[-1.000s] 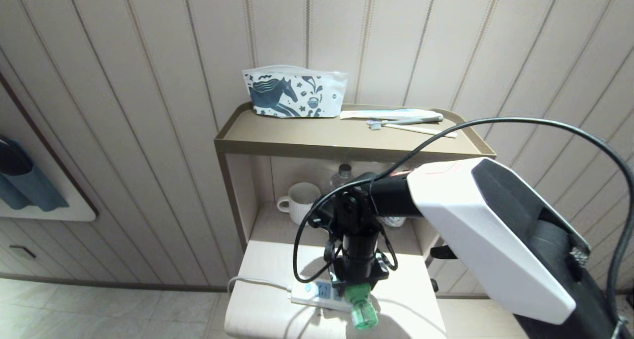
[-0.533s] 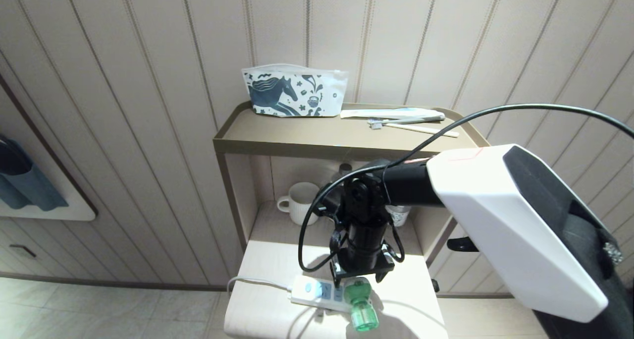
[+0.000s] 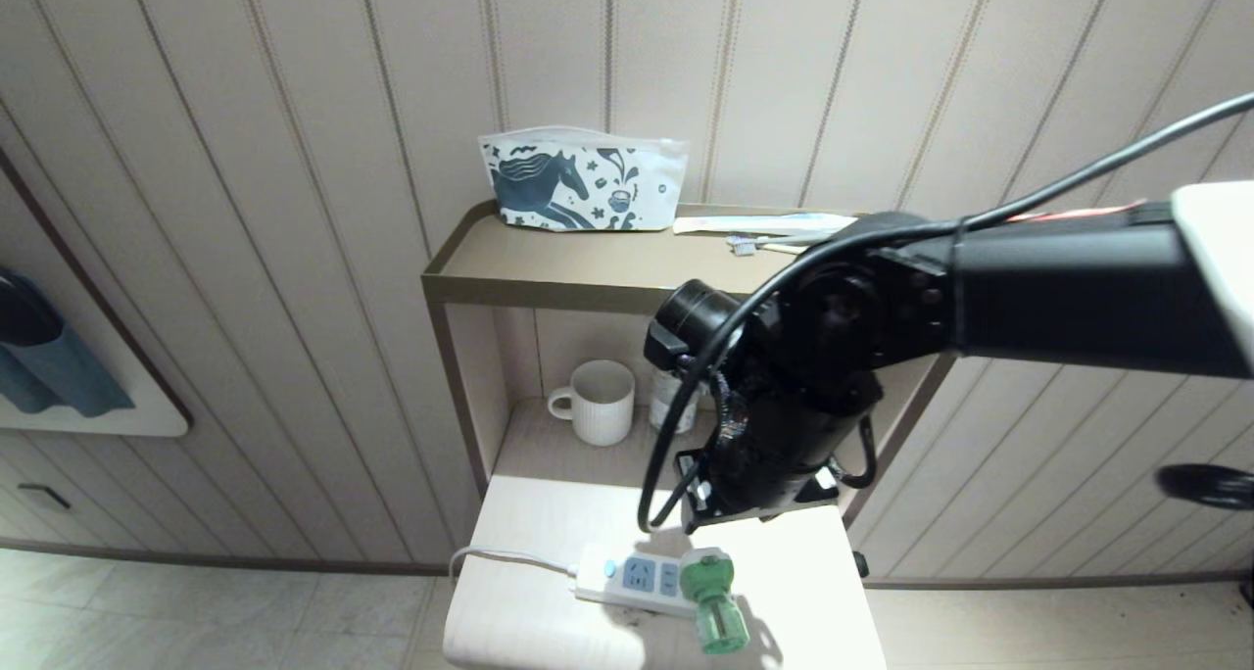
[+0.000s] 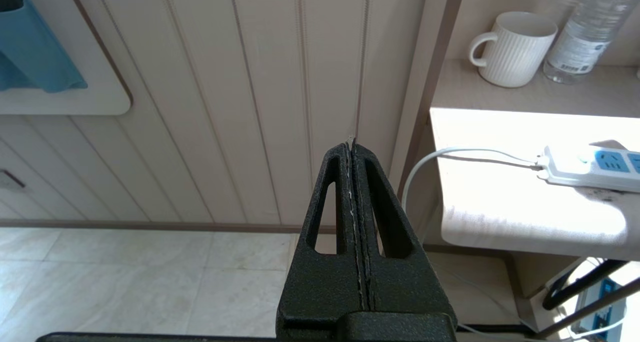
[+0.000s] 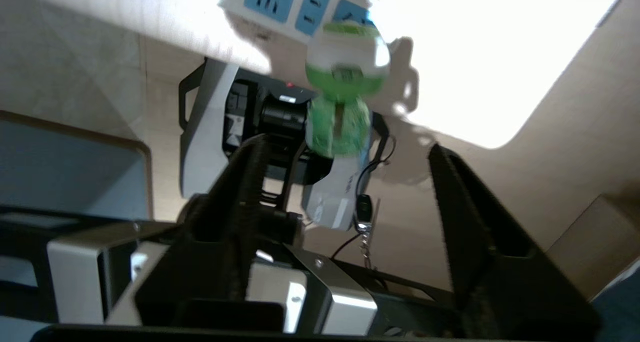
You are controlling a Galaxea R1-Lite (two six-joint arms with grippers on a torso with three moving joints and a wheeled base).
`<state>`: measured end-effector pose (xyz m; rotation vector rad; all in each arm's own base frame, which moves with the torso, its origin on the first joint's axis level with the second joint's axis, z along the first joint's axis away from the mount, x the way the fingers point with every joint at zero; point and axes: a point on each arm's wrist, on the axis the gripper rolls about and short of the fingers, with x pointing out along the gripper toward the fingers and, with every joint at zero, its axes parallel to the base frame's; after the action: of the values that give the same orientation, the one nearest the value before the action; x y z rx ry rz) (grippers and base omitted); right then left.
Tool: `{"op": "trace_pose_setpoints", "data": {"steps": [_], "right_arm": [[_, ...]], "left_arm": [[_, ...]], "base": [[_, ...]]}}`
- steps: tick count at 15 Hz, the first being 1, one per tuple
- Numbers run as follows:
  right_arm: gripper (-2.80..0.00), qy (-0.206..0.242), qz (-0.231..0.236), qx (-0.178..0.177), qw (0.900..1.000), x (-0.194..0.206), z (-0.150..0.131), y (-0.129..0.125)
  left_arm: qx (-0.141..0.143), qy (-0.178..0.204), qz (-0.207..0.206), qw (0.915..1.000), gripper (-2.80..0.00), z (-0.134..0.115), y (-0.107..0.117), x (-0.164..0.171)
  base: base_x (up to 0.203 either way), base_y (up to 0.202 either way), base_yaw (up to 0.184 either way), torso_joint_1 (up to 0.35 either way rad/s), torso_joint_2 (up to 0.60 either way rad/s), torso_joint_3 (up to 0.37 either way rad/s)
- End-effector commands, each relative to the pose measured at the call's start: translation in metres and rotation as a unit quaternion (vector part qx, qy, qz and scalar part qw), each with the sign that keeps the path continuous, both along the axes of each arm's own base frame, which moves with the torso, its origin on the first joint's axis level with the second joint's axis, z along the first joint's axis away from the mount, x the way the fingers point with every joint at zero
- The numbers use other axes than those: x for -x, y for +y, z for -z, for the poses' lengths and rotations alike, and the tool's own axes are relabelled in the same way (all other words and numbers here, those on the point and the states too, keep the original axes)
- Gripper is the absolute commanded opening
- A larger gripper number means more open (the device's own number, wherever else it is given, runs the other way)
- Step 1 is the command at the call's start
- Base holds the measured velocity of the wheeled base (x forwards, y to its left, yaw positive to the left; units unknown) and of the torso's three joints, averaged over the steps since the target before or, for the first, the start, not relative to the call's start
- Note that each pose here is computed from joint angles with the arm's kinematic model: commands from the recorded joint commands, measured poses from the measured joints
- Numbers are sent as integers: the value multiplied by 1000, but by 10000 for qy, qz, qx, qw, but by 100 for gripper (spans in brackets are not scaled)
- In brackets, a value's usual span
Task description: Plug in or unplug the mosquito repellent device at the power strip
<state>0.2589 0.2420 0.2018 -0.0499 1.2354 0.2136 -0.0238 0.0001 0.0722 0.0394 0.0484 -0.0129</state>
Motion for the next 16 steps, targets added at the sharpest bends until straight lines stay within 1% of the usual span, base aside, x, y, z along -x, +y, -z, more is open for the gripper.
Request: {"op": "trace_pose_setpoints", "data": {"steps": [1, 3, 4, 6, 8, 9, 10, 11, 12, 13, 14, 15, 16], "right_arm": [[-280, -649, -175, -173, 9976, 52, -49, -24], [-280, -1197, -271, 130, 9924, 94, -62, -44], [-280, -1482, -270, 166, 9885, 114, -69, -59], [-280, -2162, -157, -88, 9762, 153, -84, -101], [-280, -2815, 239, -476, 9581, 181, -91, -147], [-280, -3008, 546, -555, 9505, 187, -90, -164], [-280, -3208, 1057, -576, 9395, 193, -87, -186], [-280, -3434, 1710, -558, 9218, 204, -82, -209], [-280, -3651, 2298, -529, 9006, 217, -75, -228], [-280, -3882, 2814, -506, 8761, 234, -66, -243], [-280, -4145, 3343, -385, 8455, 255, -52, -255], [-280, -4365, 3709, -183, 8195, 273, -36, -261], [-280, -4495, 3940, 61, 8017, 284, -22, -262]], "left_arm": [[-3, 10, 2, 10000, -280, 0, 0, 0], [-3, 10, 2, 10000, -280, 0, 0, 0], [-3, 10, 2, 10000, -280, 0, 0, 0], [-3, 10, 2, 10000, -280, 0, 0, 0], [-3, 10, 2, 10000, -280, 0, 0, 0], [-3, 10, -6, 10000, -280, 0, 0, 0], [-3, 10, 2, 10000, -280, 0, 0, 0], [-3, 10, 2, 10000, -280, 0, 0, 0], [-3, 10, 2, 10000, -280, 0, 0, 0], [-3, 10, 2, 10000, -280, 0, 0, 0], [-3, 10, 2, 10000, -280, 0, 0, 0], [-3, 10, 2, 10000, -280, 0, 0, 0], [-3, 10, 2, 10000, -280, 0, 0, 0]], "base": [[0, 0, 0, 0, 0, 0], [0, 0, 0, 0, 0, 0], [0, 0, 0, 0, 0, 0], [0, 0, 0, 0, 0, 0], [0, 0, 0, 0, 0, 0], [0, 0, 0, 0, 0, 0], [0, 0, 0, 0, 0, 0], [0, 0, 0, 0, 0, 0], [0, 0, 0, 0, 0, 0], [0, 0, 0, 0, 0, 0], [0, 0, 0, 0, 0, 0], [0, 0, 0, 0, 0, 0], [0, 0, 0, 0, 0, 0]]}}
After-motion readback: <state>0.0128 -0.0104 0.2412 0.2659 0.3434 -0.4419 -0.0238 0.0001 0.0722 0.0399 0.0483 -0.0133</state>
